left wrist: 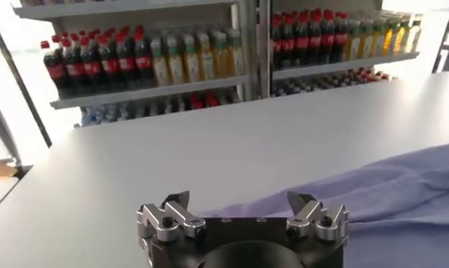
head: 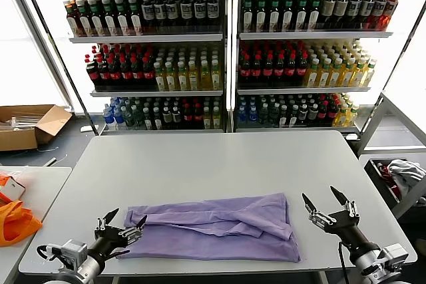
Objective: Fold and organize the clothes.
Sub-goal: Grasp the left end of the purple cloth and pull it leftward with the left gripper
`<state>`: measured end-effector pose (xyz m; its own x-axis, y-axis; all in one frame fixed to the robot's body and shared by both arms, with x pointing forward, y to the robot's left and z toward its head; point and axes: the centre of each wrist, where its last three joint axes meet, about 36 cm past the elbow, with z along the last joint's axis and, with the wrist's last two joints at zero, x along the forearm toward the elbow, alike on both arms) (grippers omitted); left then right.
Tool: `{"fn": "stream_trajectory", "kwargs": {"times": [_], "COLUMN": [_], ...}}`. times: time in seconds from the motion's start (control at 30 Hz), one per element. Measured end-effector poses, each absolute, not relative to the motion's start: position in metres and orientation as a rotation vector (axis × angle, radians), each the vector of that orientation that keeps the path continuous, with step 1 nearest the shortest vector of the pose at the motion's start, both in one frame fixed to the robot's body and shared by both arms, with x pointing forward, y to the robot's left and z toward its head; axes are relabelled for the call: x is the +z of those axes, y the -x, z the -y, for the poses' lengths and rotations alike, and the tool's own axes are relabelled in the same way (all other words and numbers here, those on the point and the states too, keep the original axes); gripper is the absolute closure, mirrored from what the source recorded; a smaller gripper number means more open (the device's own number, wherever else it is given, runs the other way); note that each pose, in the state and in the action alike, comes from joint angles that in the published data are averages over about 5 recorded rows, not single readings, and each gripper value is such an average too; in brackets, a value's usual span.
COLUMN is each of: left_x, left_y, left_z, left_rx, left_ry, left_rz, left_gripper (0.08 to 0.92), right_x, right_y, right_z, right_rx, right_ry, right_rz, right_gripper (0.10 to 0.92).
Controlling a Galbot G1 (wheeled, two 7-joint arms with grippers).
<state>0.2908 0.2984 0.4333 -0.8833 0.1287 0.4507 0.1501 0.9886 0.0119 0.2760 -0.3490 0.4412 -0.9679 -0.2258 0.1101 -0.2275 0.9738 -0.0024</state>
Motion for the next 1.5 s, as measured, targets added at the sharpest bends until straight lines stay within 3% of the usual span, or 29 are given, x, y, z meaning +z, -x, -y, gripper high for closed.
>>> {"fn": "stream_trajectory", "kwargs": {"times": [0.33,0.67,1.33,1.5], "left_x": [0.408,0.39,0.384,0.388], "left_y": [-0.298,-0.297,-0.29,-0.29], "left_z": [-0.274,-0.255,-0.242,-0.243], "left_rx": [0.066,0.11,0.123,0.126], "left_ry": [-0.085,-0.191,-0.155,-0.135], "left_rz": [2.614,2.552,2.56,2.576], "left_gripper": [0.177,0.203,0.778,0.889], "right_x": [0.431,0.428,0.423,0.422], "right_y": [-0.263,-0.257,-0.251,-0.253], "right_z": [0.337,0.332,0.328,0.326], "right_rx": [0.024,0.036,0.031,0.03], "right_ry": [-0.336,-0.344,-0.381,-0.388], "right_rz": [3.016,3.019,3.025,3.027], "right_gripper": [0.2,0.2,0.2,0.2]}}
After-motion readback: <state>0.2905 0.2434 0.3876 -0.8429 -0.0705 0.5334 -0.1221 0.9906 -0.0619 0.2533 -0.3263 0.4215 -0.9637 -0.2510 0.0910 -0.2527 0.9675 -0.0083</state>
